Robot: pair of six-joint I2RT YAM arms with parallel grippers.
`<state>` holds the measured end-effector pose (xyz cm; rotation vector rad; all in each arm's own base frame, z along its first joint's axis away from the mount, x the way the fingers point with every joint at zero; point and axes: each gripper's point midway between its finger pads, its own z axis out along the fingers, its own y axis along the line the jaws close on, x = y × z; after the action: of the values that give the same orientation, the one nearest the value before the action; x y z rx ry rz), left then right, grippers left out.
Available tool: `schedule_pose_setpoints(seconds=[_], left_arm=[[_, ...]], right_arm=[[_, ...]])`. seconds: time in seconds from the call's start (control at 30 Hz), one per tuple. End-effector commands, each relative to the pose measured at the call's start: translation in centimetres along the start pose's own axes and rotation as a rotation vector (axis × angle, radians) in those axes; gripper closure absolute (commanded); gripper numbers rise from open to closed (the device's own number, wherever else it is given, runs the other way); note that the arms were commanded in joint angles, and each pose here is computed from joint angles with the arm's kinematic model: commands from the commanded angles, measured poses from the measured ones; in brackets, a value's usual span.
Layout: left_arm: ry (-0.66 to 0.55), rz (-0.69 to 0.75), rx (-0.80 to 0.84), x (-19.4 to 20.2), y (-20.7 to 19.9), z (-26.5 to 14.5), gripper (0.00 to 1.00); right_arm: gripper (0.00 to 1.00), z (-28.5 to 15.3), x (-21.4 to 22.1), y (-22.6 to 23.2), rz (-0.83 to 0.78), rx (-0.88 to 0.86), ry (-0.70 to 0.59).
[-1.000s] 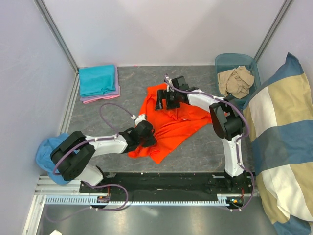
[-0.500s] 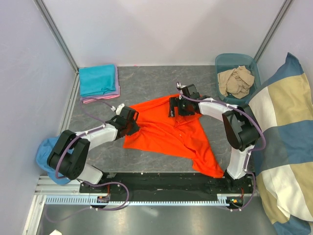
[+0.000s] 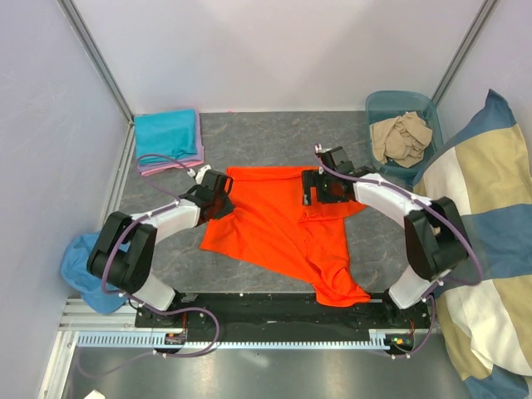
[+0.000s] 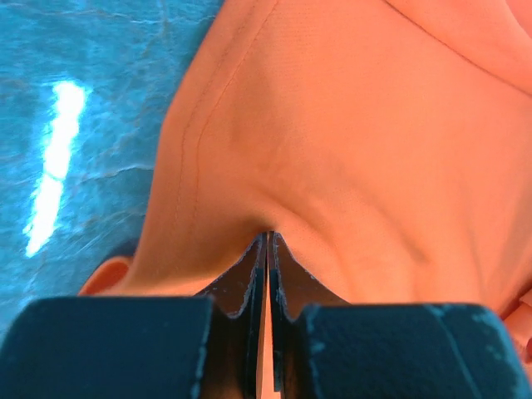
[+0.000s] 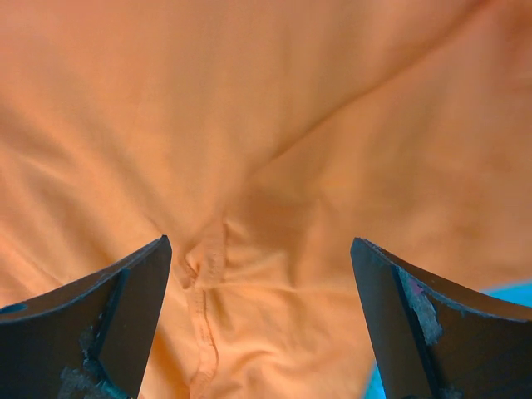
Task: Fold and stack the t-shirts
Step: Flatten out the tshirt
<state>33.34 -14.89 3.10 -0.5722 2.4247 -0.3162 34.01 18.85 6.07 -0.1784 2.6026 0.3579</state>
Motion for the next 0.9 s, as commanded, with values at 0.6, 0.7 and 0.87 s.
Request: schedule_pose_setpoints(seconds=[0.6,0.7,0.87], left_arm=[[0.015,-0.135,-0.022,-1.4,5.2,0.9,0.92],[0.012,-0.146,-0.022,-1.6,5.4,0.9,0.93],[0.022,-0.151,-0.007,-1.3,5.1,1.1,0.93]], right_arm=[[0.02,-8.2,-1.6,-11.0,0.254,0.304,-0.182],[0.02,-7.8,-0.3,-10.5,0.278,0.266,-0.164],[0.02,-5.3,0.4,-6.8,0.269,0.042,-0.121]])
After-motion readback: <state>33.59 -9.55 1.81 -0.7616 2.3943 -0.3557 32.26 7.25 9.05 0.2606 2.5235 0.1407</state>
